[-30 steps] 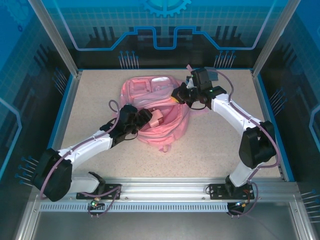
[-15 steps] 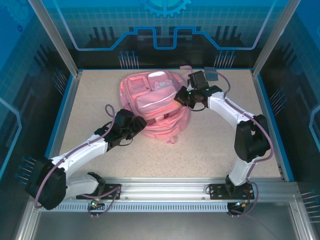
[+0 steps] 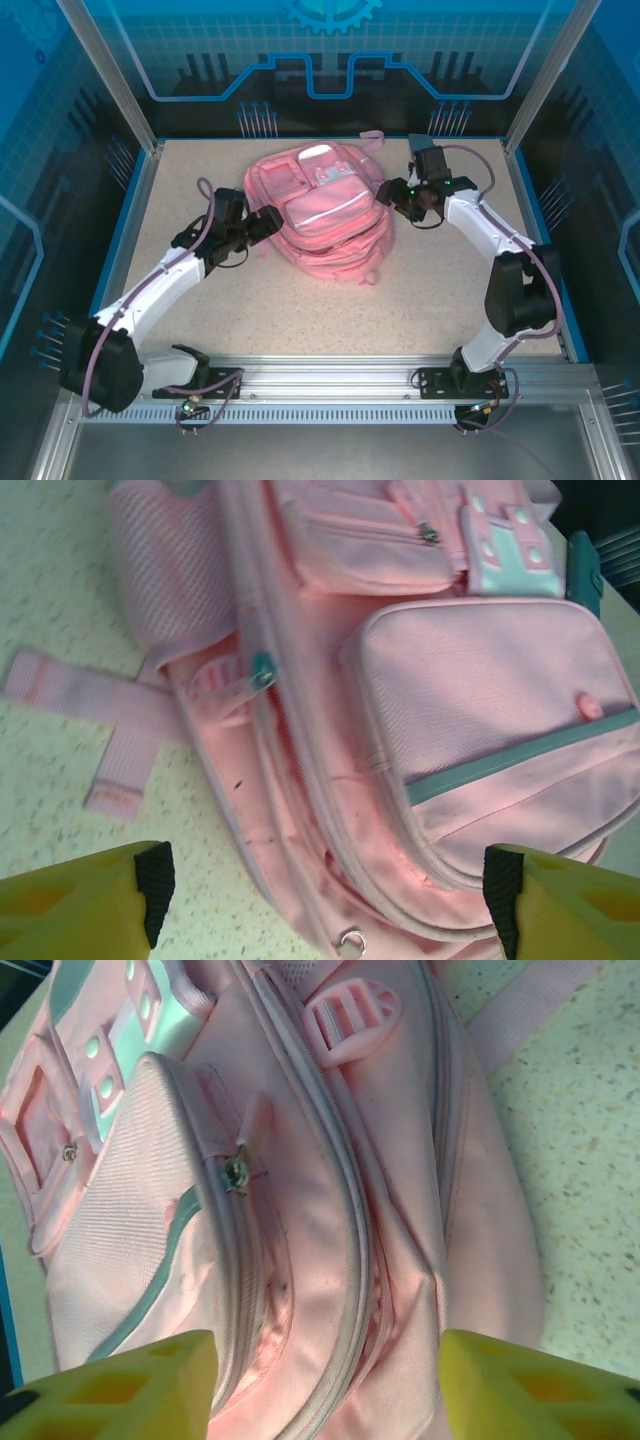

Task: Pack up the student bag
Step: Close the student bag at the top-center of the table, then zip the student bag at the center of the table.

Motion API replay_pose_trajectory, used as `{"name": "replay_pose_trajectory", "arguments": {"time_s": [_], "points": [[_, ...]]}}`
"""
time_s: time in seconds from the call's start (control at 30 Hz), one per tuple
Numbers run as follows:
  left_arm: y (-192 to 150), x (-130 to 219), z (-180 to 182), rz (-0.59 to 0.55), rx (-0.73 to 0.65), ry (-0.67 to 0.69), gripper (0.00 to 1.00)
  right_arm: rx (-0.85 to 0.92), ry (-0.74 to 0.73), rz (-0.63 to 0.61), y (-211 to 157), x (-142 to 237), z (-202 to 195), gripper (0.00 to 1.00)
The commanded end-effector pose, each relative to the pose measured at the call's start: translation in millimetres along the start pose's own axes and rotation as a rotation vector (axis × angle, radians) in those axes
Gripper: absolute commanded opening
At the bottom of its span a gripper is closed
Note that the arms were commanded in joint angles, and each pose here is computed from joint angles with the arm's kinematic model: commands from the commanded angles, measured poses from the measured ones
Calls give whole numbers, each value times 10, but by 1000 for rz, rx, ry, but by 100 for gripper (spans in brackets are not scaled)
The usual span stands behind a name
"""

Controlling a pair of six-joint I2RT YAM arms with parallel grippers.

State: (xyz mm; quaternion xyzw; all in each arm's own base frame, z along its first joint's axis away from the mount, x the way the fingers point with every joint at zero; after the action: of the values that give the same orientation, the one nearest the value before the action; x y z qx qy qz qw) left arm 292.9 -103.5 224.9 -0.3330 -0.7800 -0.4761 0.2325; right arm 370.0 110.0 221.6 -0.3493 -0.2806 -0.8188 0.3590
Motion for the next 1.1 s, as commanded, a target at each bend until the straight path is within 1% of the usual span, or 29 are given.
{"name": "replay_pose_trajectory", "arguments": {"time_s": [0.0,0.1,0.17,0.23,0.47,0.6,0.7,0.77,0.83,0.93,1.07], "points": [[25,-88,-46,77,-257,-23,86,84,-1,-73,-56,311,52,68],[35,-180,-32,108,-389,-7,88,142,15,-83,-158,426,116,76],[44,-236,3,112,-448,18,88,185,22,-61,-267,441,165,80],[78,-288,87,100,-450,75,89,213,22,-20,-403,408,203,81],[164,-506,300,117,-415,52,84,215,42,140,-867,94,239,80],[247,-666,405,111,-378,-42,83,217,65,220,-1050,-92,306,79],[299,-718,393,104,-380,-103,82,225,78,244,-1123,-152,365,79],[313,-738,364,98,-384,-152,79,229,82,251,-1148,-169,389,79],[309,-771,360,99,-387,-185,74,230,83,258,-1163,-185,406,78],[295,-845,389,108,-396,-183,64,230,82,262,-1174,-208,417,77],[291,-922,430,131,-415,-162,56,229,83,266,-1179,-224,436,76]]}}
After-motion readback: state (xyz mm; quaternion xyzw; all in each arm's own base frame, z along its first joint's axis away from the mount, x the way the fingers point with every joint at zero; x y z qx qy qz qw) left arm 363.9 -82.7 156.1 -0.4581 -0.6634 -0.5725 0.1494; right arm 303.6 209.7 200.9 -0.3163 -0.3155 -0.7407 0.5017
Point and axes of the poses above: each hand's point on the last joint's axis, 136 mm out from that joint toward the fingers, its own x axis back along the fingers, its own z axis along the line the jaws close on, y = z × x, the point moved 8 cm from there along x, back along the fingers, and after that the axes turned 12 degrees about -x, right-handed, at the moved point
